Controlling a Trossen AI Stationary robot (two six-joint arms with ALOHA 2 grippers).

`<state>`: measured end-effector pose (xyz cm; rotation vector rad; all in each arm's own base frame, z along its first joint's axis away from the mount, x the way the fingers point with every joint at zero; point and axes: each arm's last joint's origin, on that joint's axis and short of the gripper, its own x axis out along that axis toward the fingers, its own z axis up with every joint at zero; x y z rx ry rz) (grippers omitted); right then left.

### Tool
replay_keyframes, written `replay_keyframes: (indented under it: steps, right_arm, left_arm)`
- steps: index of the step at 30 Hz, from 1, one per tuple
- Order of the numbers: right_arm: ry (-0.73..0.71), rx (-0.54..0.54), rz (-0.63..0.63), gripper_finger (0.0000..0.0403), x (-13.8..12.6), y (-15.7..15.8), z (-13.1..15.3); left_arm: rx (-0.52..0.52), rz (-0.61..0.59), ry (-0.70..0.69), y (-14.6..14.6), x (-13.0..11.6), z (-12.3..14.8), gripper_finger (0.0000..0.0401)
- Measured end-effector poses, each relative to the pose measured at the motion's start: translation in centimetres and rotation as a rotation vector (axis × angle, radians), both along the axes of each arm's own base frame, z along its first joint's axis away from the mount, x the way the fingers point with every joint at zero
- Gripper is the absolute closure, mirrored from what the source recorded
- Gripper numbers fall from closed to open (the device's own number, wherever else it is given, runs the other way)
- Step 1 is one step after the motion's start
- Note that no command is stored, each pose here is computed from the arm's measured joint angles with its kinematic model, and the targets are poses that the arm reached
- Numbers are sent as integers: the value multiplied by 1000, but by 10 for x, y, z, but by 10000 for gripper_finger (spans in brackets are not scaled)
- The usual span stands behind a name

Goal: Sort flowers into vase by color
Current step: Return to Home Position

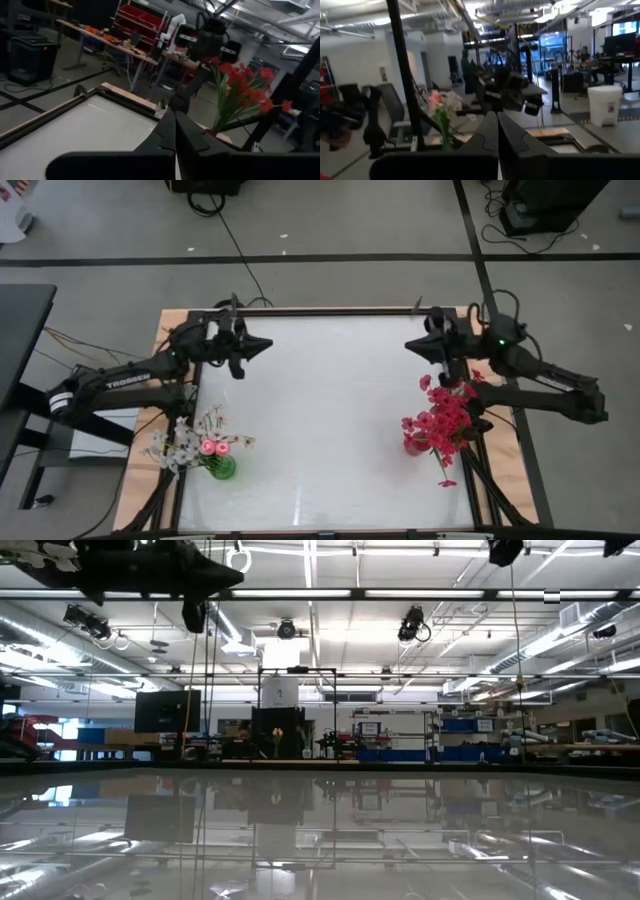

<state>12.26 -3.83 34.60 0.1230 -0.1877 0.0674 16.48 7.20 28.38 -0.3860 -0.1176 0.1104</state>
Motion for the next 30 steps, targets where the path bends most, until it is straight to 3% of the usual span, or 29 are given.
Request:
replay_keyframes:
  steps: [5, 15, 21, 30]
  right_arm:
    - [-62, -11, -62, 402, -24, 12, 5]
    - [-21, 23, -219, 402, -73, 27, -8]
    - [-5, 36, -316, 403, -81, 26, -21]
    - [-37, 91, -548, 403, -74, 17, -57]
  left_arm:
    - [23, -8, 9, -5, -7, -11, 400]
    - [93, -64, 97, -17, -2, -22, 398]
    - [87, -12, 141, -17, -1, -27, 398]
    - [108, -70, 214, -26, 1, -34, 398]
